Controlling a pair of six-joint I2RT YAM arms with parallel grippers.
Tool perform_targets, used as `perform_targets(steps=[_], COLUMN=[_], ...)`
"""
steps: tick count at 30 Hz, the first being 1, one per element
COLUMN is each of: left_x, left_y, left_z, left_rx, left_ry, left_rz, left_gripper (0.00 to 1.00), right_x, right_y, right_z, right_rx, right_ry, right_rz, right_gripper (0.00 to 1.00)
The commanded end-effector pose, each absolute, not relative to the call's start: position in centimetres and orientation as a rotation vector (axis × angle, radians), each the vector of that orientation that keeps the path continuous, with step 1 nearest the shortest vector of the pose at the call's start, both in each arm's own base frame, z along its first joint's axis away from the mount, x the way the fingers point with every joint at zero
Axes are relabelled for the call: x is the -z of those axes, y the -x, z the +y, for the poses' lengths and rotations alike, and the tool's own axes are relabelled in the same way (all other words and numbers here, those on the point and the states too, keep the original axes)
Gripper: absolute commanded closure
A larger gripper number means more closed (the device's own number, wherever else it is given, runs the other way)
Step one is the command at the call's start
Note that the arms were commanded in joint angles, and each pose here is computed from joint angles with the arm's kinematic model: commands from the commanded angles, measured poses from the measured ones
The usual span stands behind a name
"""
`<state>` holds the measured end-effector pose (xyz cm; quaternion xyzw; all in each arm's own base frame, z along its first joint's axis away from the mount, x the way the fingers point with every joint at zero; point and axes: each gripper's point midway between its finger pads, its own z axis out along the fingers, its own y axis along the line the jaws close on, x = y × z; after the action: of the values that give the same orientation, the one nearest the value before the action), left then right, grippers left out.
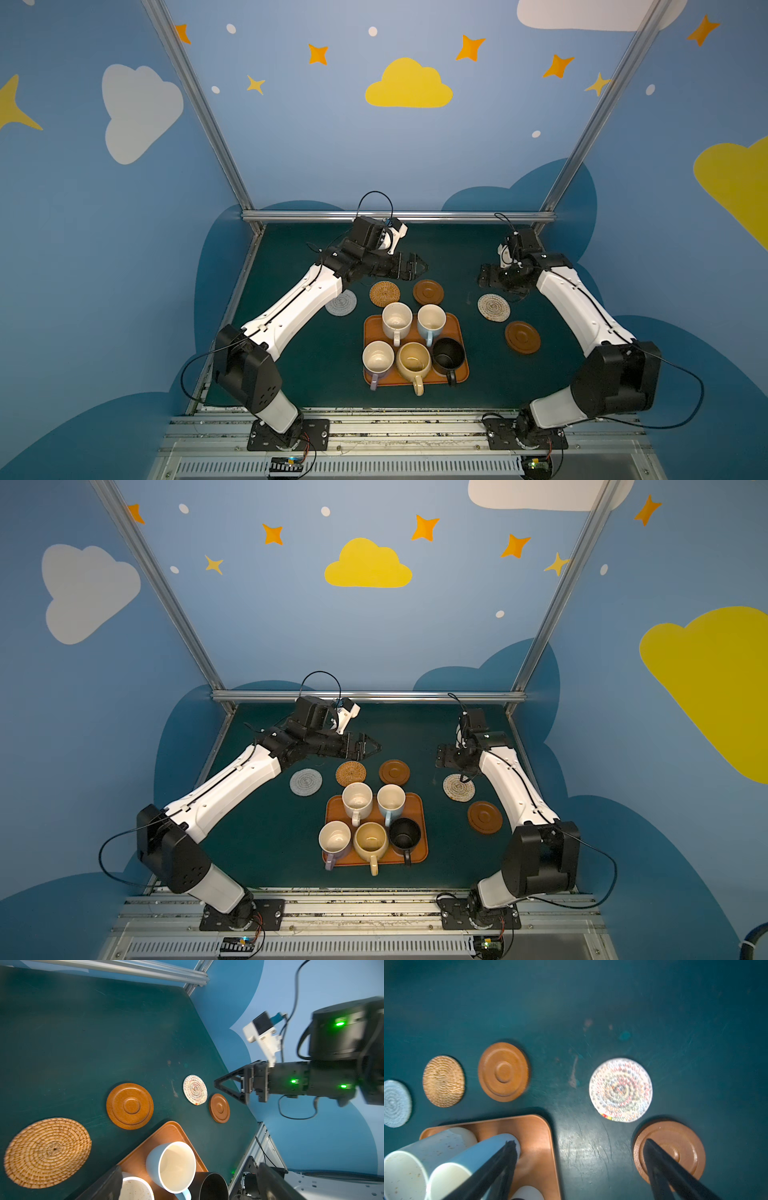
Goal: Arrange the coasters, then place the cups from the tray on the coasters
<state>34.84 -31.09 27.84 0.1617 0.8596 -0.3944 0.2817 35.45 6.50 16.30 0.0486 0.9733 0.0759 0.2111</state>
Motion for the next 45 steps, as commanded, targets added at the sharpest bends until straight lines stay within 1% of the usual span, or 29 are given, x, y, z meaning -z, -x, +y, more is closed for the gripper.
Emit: perform_targets(steps=[1, 6, 9, 11, 16, 19, 22, 24, 27, 31, 33, 39, 45], left_x=[-28.3, -27.2, -26.4, -26.3, -26.0, -25.2, -24.8, -24.7, -24.8, -24.4, -24.3, -24.1, -24.4], left_y=[-35.4, -34.9, -35.3, -35.5, -35.6, -35.9, -35.8, -35.7, -35.9, -35.9, -36.0, -35.8, -35.9], left_z=[-31.6, -32.8, -32.8, -32.9, -33.0, -32.1, -32.0, -32.1, -32.4, -32.3, -32.3, -32.1, -31.8], left_rx=[1.028, 1.057, 1.063, 1.071, 1.041, 0.973, 0.988, 1.009, 1.021, 1.003, 1.006, 0.998, 0.979], left_ry=[-0.427, -0.437, -0.354, -0.350, -0.375, -0.312, -0.290, -0.274, -0.276, -0.278, -0.272, -0.274, -0.270], left_rz=[2.278, 2.329, 2.367, 2.344, 2.366, 2.391, 2.378, 2.371, 2.371, 2.386, 2.382, 2.390, 2.381], left_gripper=[0.00, 0.00, 0.00, 0.00, 0.00, 0.00, 0.00, 0.00, 0.00, 0.00, 0.00, 0.00, 0.00], right_x=[-15.3, -12.0, -10.4, -9.4, -6.9, -6.1, -5.3, -4.8, -4.2, -3.4, -3.1, -2.1, -1.6], right_y=[-35.5, -35.7, -35.8, -35.8, -36.3, -36.6, -37.1, -37.2, -37.1, -36.6, -36.5, -36.4, -35.9], right_z=[6.0, 3.4, 2.3, 1.6, 0.6, 0.3, 0.2, -0.2, -0.5, -1.0, -1.1, -1.0, -1.0], right_rx=[-0.273, -0.256, -0.303, -0.303, -0.264, -0.268, -0.284, -0.252, -0.216, -0.164, -0.162, -0.160, -0.136], right_ry=[-0.205, -0.362, -0.485, -0.531, -0.560, -0.567, -0.562, -0.566, -0.567, -0.578, -0.582, -0.587, -0.591], right_rz=[2.686, 2.726, 2.772, 2.839, 2.910, 2.909, 2.925, 2.949, 2.962, 2.996, 3.010, 3.048, 3.075], right_gripper=[0.06, 0.07, 0.06, 0.05, 0.06, 0.10, 0.20, 0.23, 0.30, 0.34, 0.38, 0.43, 0.42])
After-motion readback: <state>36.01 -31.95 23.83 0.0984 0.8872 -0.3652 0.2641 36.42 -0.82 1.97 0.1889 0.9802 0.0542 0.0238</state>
